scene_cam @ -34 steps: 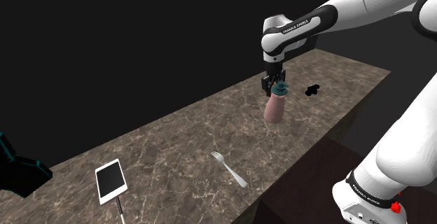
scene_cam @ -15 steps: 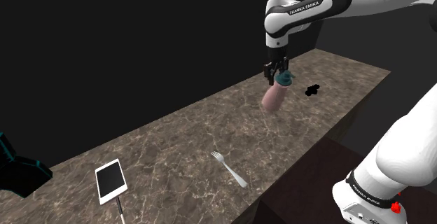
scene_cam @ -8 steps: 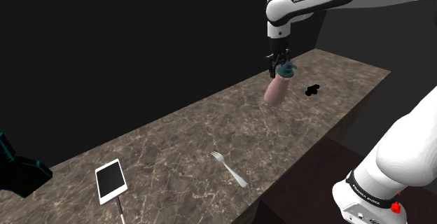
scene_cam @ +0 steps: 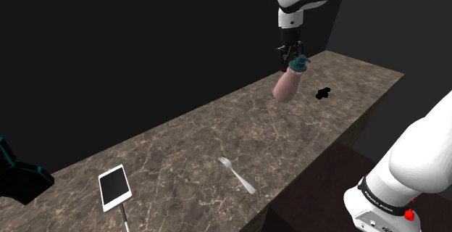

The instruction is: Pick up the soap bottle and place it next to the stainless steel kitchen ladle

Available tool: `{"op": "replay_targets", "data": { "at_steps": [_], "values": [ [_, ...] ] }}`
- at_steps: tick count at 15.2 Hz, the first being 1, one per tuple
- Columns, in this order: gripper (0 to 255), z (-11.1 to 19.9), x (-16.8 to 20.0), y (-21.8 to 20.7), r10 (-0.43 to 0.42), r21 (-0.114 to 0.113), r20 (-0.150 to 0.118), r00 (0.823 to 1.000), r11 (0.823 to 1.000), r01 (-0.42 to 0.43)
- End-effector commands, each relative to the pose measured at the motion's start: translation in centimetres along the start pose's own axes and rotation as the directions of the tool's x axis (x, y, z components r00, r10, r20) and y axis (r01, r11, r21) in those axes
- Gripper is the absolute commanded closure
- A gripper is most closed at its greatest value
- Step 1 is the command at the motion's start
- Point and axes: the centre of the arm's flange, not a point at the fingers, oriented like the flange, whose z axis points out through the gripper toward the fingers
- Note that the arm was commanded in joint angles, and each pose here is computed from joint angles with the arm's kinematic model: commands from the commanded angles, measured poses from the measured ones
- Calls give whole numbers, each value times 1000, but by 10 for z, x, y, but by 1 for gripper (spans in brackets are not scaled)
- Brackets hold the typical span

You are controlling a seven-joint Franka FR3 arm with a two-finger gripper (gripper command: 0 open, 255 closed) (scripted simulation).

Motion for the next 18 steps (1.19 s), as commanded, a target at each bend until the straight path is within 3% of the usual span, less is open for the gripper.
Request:
{"op": "replay_targets", "data": {
  "at_steps": [1,18],
  "values": [
    [255,-11,-3,-1,0,0,0,1000,1000,0],
    [255,-98,-24,-1,0,0,0,1000,1000,0]
  ]
}}
